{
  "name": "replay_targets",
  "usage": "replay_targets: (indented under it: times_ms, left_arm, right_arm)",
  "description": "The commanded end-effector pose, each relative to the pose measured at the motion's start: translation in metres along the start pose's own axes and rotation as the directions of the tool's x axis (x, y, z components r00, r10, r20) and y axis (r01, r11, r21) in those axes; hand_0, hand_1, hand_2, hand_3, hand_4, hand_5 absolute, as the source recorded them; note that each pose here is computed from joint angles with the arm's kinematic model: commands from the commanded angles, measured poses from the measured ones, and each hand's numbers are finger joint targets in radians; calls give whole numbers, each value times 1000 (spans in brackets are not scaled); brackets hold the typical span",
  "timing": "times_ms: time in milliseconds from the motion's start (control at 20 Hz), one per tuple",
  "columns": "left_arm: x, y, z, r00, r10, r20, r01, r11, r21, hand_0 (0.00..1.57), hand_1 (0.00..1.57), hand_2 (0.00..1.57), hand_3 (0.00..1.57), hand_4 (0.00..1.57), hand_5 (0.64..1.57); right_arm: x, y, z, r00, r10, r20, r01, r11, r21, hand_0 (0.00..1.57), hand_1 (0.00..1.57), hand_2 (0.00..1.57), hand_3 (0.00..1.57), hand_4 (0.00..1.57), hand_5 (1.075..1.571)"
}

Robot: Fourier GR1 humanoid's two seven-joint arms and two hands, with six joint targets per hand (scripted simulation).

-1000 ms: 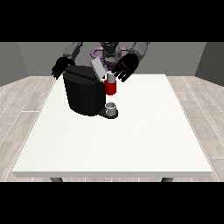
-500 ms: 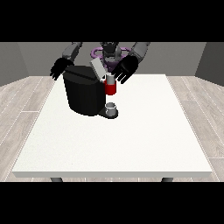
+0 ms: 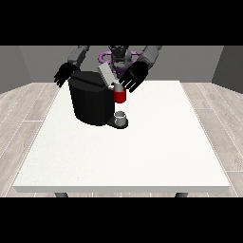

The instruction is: Insert the coffee pod into the coffee machine and close the lid

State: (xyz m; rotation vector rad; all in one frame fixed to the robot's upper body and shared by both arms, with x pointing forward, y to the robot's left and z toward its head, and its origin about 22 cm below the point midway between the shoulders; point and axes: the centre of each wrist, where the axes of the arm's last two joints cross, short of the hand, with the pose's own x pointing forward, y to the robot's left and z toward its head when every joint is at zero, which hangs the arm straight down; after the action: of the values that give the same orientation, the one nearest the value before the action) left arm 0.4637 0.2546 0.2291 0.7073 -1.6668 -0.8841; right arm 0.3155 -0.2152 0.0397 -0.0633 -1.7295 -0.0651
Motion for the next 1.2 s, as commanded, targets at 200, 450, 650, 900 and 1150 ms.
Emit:
replay_targets:
  times_ms: [200, 450, 650, 900, 1150]
  left_arm:
    - [-4, -13, 1, 1000, 10, 16, -10, 1000, 0, 1196, 1196, 1240, 1142, 466, 1571]
    - [-1, 4, 0, 999, -32, 9, 32, 999, -19, 1152, 1152, 1178, 1020, 450, 1571]
    - [1, -4, -1, 999, -53, 4, 53, 999, -11, 1085, 1085, 1132, 956, 403, 1571]
    - [2, 7, -1, 998, -44, 36, 44, 999, 7, 1050, 1050, 1119, 962, 364, 1571]
    - [-10, 0, 6, 994, -96, 57, 98, 995, -20, 912, 912, 1022, 865, 363, 1571]
  right_arm:
    - [-2, 11, 3, 999, 7, 36, -7, 1000, -2, 0, 0, 0, 0, 364, 1571]
    - [10, 5, -7, 1000, -6, 11, 6, 1000, -9, 0, 0, 0, 0, 401, 1571]
    - [-11, 23, 14, 1000, -5, 2, 5, 1000, -9, 0, 0, 0, 0, 431, 1571]
    - [17, -13, -17, 1000, 5, 22, -5, 1000, -18, 0, 0, 0, 0, 415, 1571]
    - [-16, -1, 8, 1000, -12, 26, 13, 1000, -23, 0, 0, 0, 0, 411, 1571]
